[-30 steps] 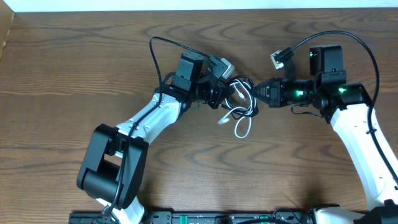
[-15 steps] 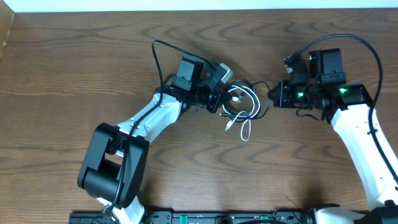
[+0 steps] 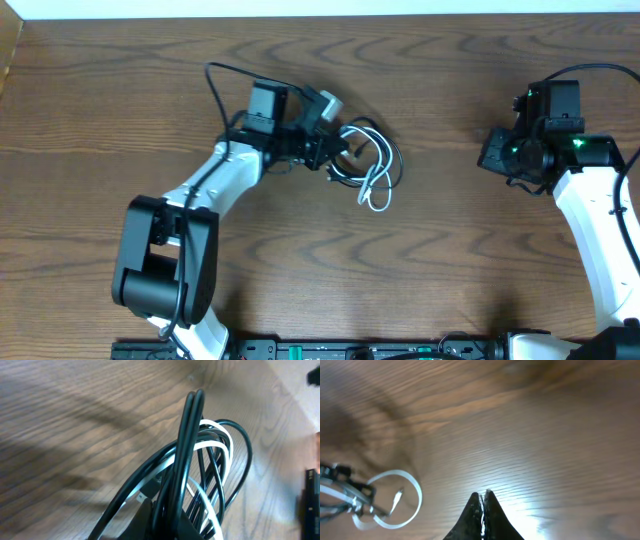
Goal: Untangle cables
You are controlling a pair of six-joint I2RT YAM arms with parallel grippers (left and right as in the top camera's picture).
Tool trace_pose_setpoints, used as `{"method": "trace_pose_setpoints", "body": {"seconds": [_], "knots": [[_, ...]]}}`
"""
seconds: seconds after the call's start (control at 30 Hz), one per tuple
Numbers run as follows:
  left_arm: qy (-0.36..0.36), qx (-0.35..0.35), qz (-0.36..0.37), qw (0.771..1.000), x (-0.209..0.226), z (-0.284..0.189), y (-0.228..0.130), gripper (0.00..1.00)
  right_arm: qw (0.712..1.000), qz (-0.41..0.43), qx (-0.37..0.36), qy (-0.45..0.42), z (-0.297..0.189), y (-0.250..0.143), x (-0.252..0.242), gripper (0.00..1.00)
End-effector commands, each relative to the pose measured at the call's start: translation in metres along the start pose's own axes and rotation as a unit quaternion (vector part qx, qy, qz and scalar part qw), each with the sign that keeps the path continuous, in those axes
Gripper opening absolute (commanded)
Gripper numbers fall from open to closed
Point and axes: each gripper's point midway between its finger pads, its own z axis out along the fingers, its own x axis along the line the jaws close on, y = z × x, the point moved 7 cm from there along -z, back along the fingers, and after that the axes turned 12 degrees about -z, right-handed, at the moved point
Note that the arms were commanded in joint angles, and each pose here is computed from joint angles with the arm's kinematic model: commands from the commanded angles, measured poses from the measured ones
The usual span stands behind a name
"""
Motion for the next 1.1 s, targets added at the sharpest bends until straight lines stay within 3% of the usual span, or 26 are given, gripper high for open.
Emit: {"method": "trace_pose_setpoints", "body": {"seconds": [0.0,0.13,0.3,0.4,1.07], "knots": [[-0.061,-0.003,0.005,0.998,-0.009,-0.005,0.003,0.08,0.992,-0.072,-0.012,0.106,-0.010,0.003,0.034,0.06],[-0.095,-0.002,0.013,0.995,-0.019,-0.004,0.004,0.08,0.960,-0.165,-0.026,0.226,-0.017,-0.001,0.079,0.19],[-0.108,0.002,-0.002,0.994,-0.024,-0.001,0.005,0.08,0.946,-0.214,-0.043,0.240,-0.016,-0.001,0.096,0.38],[-0.110,0.004,-0.008,0.994,-0.026,0.000,0.004,0.11,0.940,-0.241,-0.034,0.239,-0.005,-0.003,0.101,0.44],[-0.122,0.015,0.004,0.992,-0.039,0.011,0.001,0.08,0.935,-0.251,0.038,0.248,0.073,-0.013,0.121,0.36]]}}
